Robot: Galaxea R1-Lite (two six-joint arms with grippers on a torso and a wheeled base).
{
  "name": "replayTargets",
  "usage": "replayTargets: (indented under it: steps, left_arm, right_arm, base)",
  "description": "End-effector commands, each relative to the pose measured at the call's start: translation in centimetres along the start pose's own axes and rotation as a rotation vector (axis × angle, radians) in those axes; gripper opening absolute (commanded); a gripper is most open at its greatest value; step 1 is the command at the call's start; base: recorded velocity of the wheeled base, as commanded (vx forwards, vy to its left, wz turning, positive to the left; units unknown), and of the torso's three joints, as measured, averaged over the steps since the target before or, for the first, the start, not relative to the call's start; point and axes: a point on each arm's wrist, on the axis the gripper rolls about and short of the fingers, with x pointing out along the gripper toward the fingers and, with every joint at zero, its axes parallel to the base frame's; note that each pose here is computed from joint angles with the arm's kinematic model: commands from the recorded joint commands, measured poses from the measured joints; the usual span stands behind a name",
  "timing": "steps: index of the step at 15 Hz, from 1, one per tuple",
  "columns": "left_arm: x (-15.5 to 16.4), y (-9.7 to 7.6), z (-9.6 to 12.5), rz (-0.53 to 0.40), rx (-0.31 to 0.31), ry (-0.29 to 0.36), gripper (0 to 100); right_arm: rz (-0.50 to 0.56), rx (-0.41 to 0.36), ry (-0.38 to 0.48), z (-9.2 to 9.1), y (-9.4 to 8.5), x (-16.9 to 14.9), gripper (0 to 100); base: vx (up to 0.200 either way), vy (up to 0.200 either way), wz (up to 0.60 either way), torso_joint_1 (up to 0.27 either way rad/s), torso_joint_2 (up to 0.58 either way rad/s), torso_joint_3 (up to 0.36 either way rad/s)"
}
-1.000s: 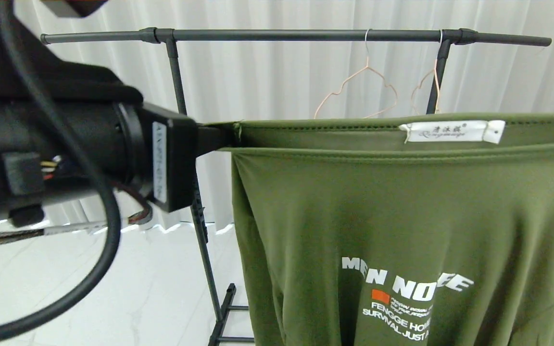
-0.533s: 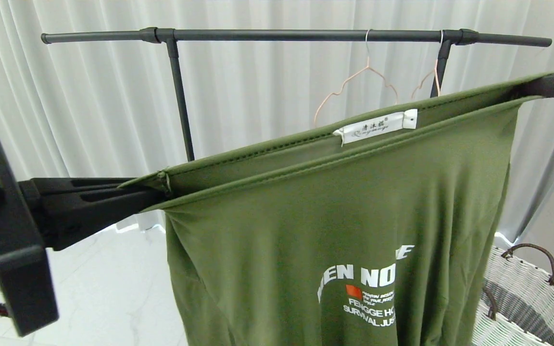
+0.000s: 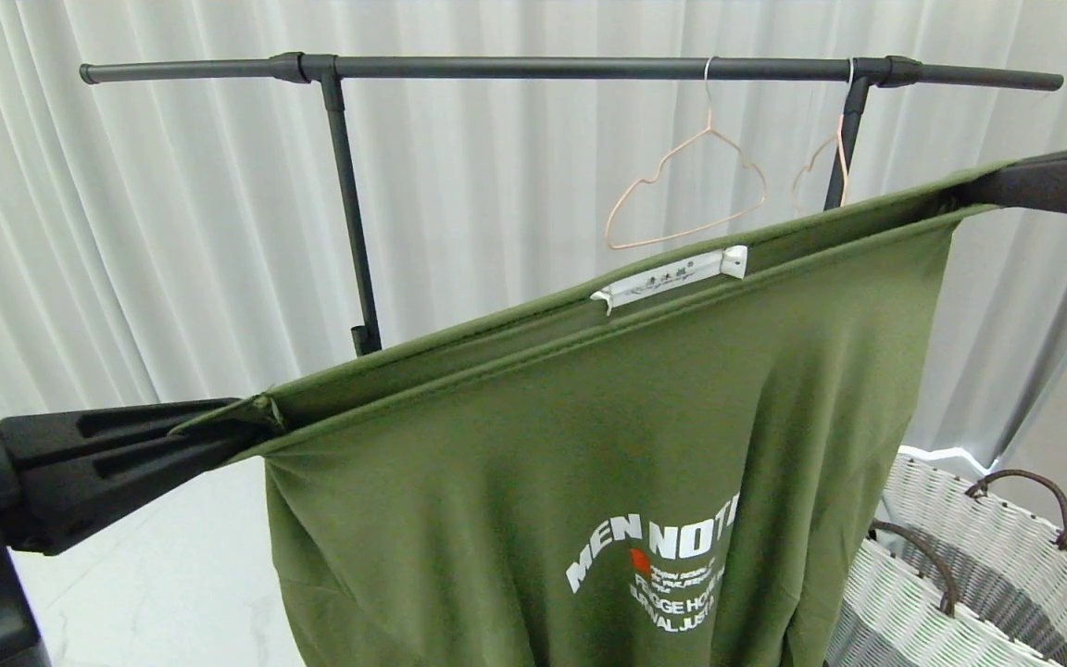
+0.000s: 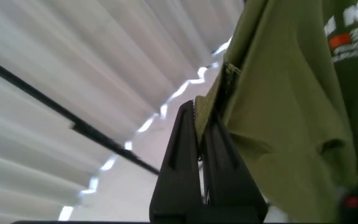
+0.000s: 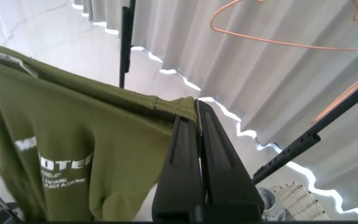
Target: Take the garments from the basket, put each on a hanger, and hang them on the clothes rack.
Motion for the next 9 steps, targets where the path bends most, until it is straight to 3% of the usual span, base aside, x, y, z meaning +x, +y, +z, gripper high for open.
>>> replayTargets:
  steps: [1,4,7,9]
  left_arm:
    - [-0.2,0.3,-0.2,0.024,0.011,0.007,0]
    - [0.5,0.4,0.1,0.053,0.056,-0.015,0]
    - [0.6,0.7,1.0,0.023,0.067,-0.093,0]
    - [0.9,0.7,0.7,0.031,0.066,-0.071,0]
  right_arm:
    - [-0.007,0.000,-0.005,0.0,0.0,-0.2,0]
    - [-0.007,0.000,-0.005,0.0,0.0,-0.2,0]
    - [-0.007,0.002,-0.004,-0.1,0.0,-0.4,0]
    - [-0.006,0.000,0.008,-0.7,0.0,-0.6,0]
  base:
    - [0.000,0.000,0.00,0.000,0.00,0.000]
    - [0.000,0.000,0.00,0.000,0.00,0.000]
    - [0.000,0.000,0.00,0.000,0.00,0.000]
    - [0.000,0.000,0.00,0.000,0.00,0.000]
